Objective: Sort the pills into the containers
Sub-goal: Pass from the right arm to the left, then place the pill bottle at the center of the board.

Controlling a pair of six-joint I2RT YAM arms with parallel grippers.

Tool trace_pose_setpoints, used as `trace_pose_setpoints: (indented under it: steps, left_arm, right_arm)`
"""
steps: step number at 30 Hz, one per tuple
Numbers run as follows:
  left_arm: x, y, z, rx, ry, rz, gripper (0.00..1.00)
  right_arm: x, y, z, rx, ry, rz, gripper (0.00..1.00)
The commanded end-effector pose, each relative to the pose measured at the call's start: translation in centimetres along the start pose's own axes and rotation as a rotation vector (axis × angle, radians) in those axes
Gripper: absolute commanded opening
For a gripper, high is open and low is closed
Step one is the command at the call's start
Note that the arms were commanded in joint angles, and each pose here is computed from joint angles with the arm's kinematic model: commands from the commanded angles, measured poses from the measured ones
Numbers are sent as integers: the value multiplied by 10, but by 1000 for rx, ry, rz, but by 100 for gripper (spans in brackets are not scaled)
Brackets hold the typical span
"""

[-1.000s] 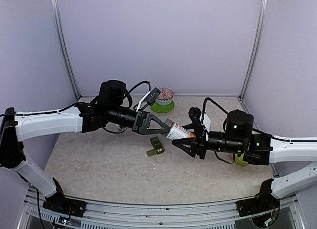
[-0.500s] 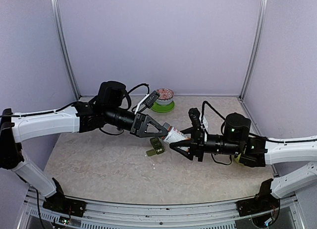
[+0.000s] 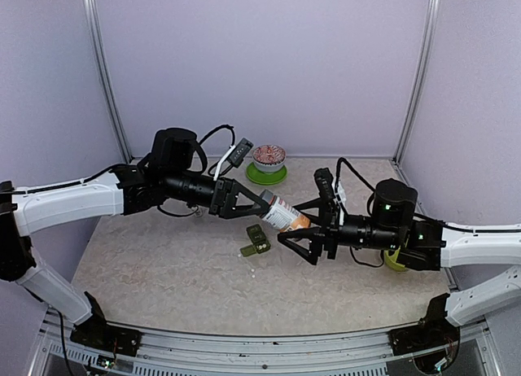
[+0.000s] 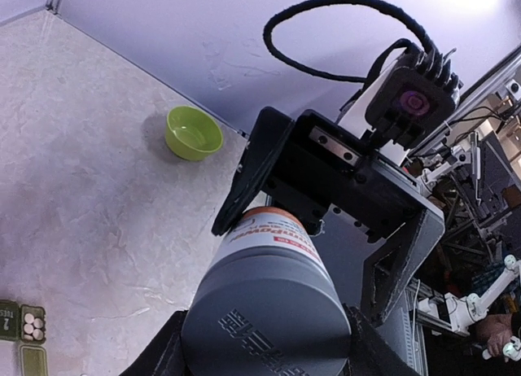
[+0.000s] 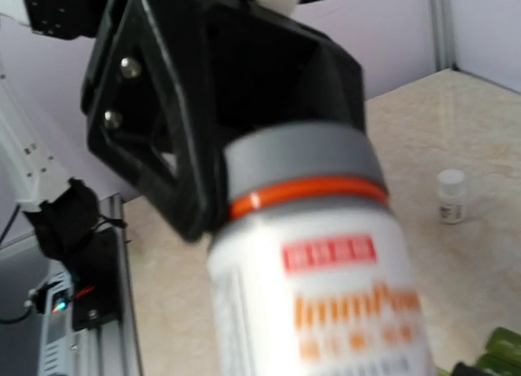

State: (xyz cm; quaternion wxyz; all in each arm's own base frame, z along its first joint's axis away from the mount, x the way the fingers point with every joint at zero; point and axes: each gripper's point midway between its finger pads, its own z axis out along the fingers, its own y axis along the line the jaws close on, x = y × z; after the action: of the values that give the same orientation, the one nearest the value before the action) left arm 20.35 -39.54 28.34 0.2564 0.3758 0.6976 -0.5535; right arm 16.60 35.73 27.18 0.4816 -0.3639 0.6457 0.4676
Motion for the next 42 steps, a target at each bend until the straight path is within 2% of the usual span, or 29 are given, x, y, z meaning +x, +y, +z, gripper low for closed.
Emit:
trace_pose_setpoints:
  steps: [1,10,17,27,42]
  left_arm:
    - [-24,15,-20,-106,-87,42,35]
    - [-31,100,-58,-494,-60,1,36]
    - [-28,153,-74,-709,1,-2,36]
    - [-16,214,-88,-944,110,-10,36]
    - [-4,279,-97,-1062,229,-53,36]
  right_arm:
    - [-17,-12,-9,77,-18,-49,100]
    - [-2,-60,-23,328,55,-65,100]
    - [17,-76,-23,396,106,-48,100]
    - [29,-79,-25,400,122,-38,100]
    - [45,-78,-29,394,140,-14,100]
